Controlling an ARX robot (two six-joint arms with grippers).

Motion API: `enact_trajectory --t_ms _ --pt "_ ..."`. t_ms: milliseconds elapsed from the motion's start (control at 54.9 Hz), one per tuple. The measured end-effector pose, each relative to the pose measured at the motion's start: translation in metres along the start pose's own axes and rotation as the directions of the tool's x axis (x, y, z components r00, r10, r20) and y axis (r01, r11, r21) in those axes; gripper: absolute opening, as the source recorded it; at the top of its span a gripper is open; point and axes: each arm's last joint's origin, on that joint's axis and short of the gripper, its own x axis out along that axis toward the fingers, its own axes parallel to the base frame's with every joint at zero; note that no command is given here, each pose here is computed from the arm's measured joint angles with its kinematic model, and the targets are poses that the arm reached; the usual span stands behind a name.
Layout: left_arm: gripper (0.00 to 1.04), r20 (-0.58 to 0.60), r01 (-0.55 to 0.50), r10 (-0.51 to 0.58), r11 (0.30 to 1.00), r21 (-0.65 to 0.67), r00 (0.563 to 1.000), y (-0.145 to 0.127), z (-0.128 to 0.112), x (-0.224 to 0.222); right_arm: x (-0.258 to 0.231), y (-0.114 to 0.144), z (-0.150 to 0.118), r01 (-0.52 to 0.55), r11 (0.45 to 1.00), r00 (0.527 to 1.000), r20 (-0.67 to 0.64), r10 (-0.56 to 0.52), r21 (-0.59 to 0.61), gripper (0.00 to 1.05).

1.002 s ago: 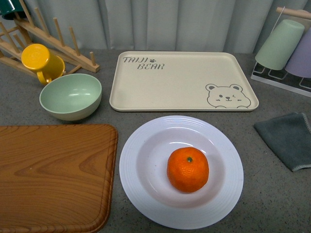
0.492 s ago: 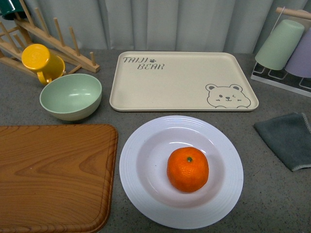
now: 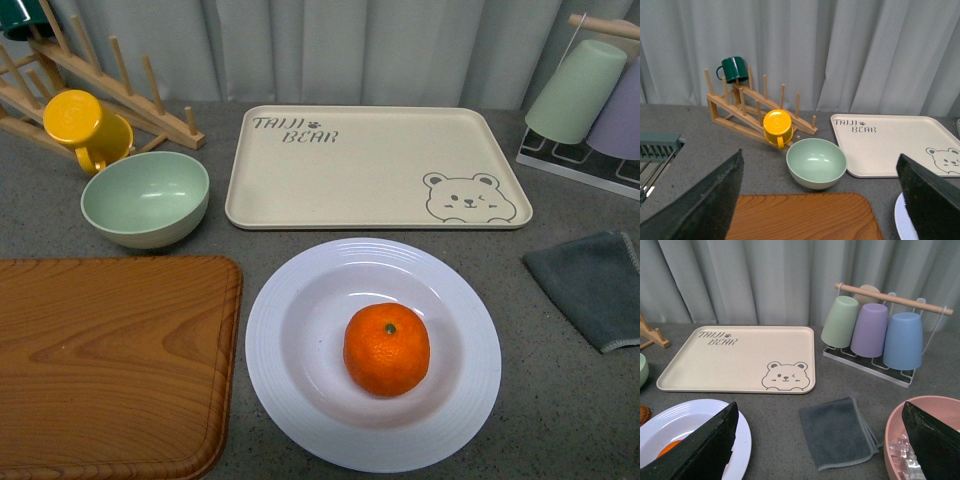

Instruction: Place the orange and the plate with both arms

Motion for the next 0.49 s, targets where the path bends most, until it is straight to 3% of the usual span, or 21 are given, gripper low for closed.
enact_trajectory --t_ms 219,346,492 --pt "0.98 0.000 0.000 0.000 1.000 0.000 1.000 0.000 0.000 0.000 0.055 -0.010 0.003 -0.110 0.991 0.980 -0.155 0.121 0.080 0.96" --pt "0.98 0.000 0.000 0.000 1.000 0.000 1.000 0.000 0.000 0.000 0.090 -0.016 -0.020 -0.184 0.961 0.911 -0.332 0.245 0.205 0.96" --pt "0.98 0.000 0.000 0.000 1.000 0.000 1.000 0.000 0.000 0.000 0.121 -0.022 -0.042 -0.206 0.911 0.826 -0.436 0.357 0.356 0.96"
